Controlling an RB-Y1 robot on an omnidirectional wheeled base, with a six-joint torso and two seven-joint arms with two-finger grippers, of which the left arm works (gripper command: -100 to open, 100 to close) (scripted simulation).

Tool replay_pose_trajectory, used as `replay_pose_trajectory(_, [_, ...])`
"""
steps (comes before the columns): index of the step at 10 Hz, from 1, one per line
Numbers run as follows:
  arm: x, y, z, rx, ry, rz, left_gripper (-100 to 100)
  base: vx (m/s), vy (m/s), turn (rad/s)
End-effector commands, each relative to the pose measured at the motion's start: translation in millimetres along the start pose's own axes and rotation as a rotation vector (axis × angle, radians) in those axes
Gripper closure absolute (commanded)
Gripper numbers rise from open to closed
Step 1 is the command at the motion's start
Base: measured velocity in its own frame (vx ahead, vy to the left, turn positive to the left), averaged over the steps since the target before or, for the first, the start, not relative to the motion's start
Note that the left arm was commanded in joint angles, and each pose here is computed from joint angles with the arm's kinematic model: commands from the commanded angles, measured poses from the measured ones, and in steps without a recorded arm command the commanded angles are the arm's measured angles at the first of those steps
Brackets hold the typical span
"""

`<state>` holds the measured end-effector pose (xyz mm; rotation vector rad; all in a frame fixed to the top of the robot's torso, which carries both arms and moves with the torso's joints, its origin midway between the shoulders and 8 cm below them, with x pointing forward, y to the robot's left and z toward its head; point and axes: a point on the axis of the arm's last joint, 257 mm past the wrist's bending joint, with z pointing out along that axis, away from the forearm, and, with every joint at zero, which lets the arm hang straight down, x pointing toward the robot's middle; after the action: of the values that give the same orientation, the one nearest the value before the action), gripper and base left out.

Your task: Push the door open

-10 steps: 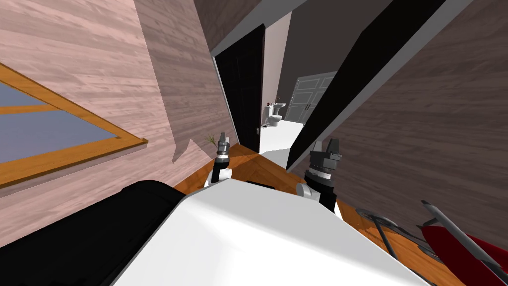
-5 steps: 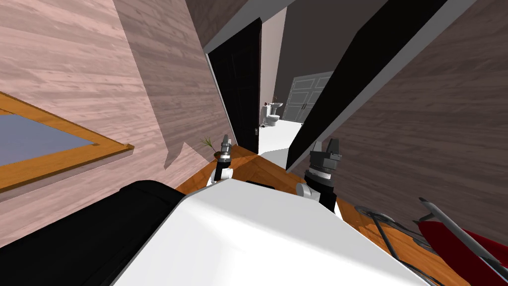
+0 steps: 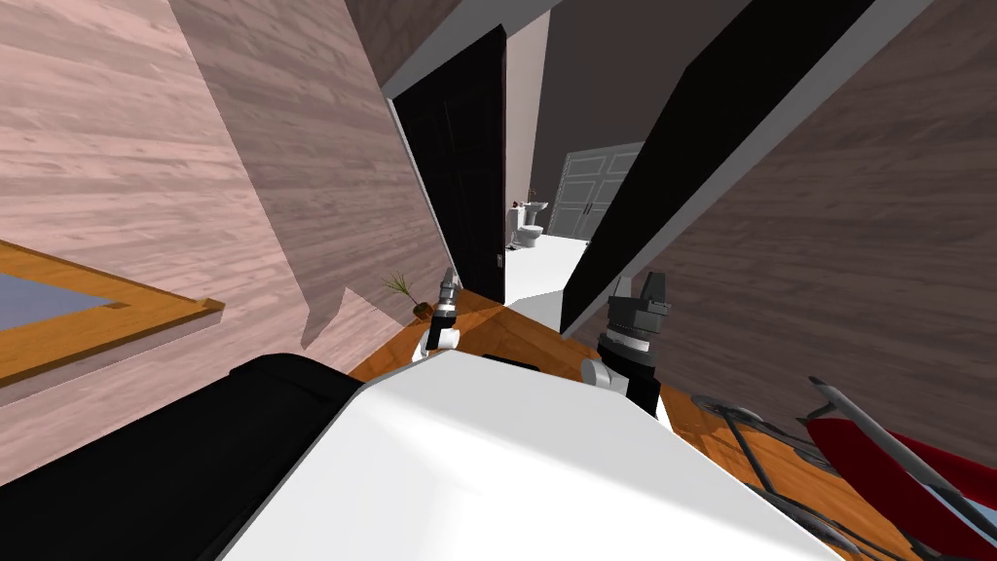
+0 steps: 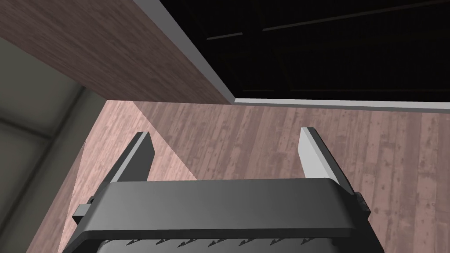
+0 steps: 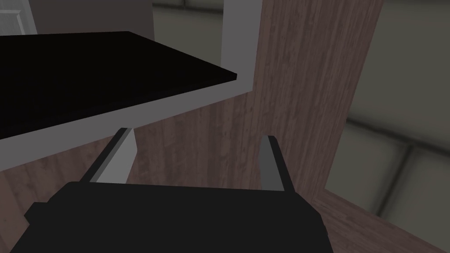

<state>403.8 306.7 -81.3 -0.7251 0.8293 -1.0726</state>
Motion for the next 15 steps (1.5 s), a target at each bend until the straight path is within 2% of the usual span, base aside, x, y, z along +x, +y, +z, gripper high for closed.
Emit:
replay_pose_trajectory(1, [0.4, 8.4, -1.1, -0.009, 0.003, -0.002, -100, 0.046, 0.052, -0.031])
replay_pose_trajectory(7, [11.3, 59.1, -2.9, -0.070, 0.021, -0.021, -100, 0.079, 0.072, -0.115])
replay_pose_trajectory(9, [15.3, 78.2, -5.1, -0.097, 0.026, -0.028, -100, 0.074, 0.091, -0.150])
replay_pose_trajectory(15, [24.1, 118.9, -12.7, -0.160, 0.034, -0.045, -100, 0.048, 0.064, -0.079])
